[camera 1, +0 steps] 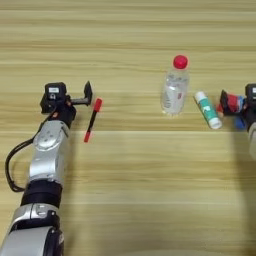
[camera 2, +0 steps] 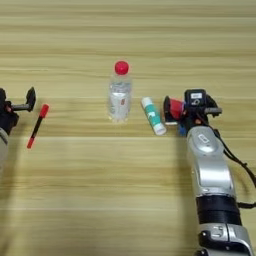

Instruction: Move the objects on the table

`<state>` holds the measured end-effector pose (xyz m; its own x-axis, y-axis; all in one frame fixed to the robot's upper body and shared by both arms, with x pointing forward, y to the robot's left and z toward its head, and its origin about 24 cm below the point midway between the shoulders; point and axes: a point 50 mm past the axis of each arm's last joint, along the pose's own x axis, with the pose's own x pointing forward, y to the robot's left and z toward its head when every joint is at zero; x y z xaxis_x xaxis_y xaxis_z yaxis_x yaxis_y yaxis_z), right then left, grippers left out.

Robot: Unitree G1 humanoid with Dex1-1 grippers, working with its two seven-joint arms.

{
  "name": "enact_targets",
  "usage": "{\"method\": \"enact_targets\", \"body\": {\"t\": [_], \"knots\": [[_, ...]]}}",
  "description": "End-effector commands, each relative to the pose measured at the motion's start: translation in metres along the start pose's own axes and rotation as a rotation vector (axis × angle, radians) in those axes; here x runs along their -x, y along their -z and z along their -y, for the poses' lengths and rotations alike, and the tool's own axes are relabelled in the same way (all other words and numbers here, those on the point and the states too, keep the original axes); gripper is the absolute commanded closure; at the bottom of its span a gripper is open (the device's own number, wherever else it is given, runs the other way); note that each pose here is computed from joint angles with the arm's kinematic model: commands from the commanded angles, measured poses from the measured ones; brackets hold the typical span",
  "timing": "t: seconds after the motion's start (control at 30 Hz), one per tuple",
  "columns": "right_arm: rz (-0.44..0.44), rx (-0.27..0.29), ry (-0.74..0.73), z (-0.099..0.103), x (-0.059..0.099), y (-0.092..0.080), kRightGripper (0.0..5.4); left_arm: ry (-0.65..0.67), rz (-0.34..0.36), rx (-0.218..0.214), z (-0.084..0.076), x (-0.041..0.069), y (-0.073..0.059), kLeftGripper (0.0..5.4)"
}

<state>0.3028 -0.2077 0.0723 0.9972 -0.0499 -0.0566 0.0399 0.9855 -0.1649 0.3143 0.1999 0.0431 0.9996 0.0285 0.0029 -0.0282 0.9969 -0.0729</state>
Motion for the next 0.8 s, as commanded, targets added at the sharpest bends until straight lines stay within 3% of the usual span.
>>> {"method": "enact_targets", "body": {"t": [0.03, 0.5, 0.8], "knots": [[0.097, 0.026, -0.08, -0.015, 0.006, -0.016, 0.02, 0.003, 0.012, -0.014, 0.0, -0.001, -0.004, 0.0], [0.129, 0.076, -0.292, -0.044, 0.035, -0.032, 0.02, 0.002, 0.012, -0.015, 0.001, -0.001, -0.003, 0.0], [0.192, 0.049, -0.374, -0.055, 0.041, -0.049, 0.02, 0.003, 0.012, -0.014, 0.001, -0.001, -0.003, 0.0]]}}
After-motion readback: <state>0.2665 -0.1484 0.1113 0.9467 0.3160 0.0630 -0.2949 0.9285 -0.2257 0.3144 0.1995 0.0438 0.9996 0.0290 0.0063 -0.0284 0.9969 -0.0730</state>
